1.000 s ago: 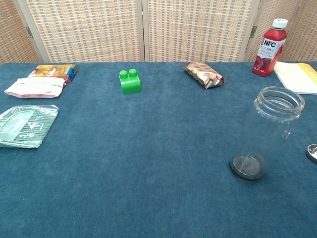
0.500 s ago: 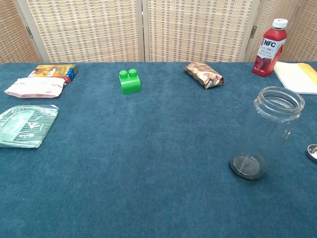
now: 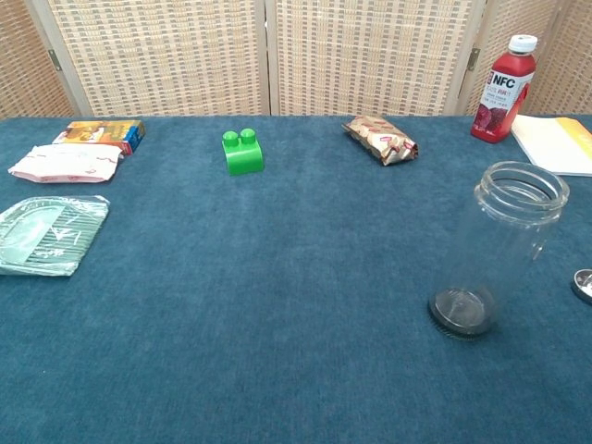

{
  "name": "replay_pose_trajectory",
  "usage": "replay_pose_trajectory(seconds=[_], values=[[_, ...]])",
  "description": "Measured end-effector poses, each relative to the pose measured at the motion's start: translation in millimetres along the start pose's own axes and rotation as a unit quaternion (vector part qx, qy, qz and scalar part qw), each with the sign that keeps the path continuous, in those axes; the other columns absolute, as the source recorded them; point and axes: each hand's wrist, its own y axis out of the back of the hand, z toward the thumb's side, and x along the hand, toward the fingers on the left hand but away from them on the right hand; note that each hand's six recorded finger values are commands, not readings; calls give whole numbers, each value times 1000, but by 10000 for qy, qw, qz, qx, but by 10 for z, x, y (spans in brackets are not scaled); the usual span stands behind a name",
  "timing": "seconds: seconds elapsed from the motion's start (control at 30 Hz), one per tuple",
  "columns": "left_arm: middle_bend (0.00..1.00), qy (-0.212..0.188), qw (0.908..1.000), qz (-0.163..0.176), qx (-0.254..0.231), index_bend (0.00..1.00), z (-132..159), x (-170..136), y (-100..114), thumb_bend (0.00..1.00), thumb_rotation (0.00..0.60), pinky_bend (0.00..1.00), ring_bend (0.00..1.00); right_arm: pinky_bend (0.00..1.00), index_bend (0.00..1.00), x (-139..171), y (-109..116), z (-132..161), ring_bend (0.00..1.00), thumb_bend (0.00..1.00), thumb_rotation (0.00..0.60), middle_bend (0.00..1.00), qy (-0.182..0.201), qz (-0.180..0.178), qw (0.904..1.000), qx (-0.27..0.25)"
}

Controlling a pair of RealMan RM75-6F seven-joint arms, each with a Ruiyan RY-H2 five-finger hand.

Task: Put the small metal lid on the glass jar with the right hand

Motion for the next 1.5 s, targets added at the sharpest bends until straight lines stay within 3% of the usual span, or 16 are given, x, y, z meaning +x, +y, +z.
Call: replay_pose_trajectory(seconds=[0.37, 1.07, 1.5], values=[[0, -11, 10000, 42, -26, 0, 3, -19, 27, 424, 600, 73, 0, 0, 494, -115, -205, 63, 0, 346, 600, 0, -16, 308, 9990, 318], [0, -71, 9998, 135, -92, 0, 8, -54, 93, 424, 600, 73, 0, 0, 513, -408, -566, 93, 0, 343, 600, 0, -45, 732, 9966, 386], [0, -98, 9997, 162, -126, 0, 7, -72, 119, 424, 600, 73, 0, 0, 517, -511, -648, 184, 0, 344, 600, 0, 36, 820, 9958, 405]])
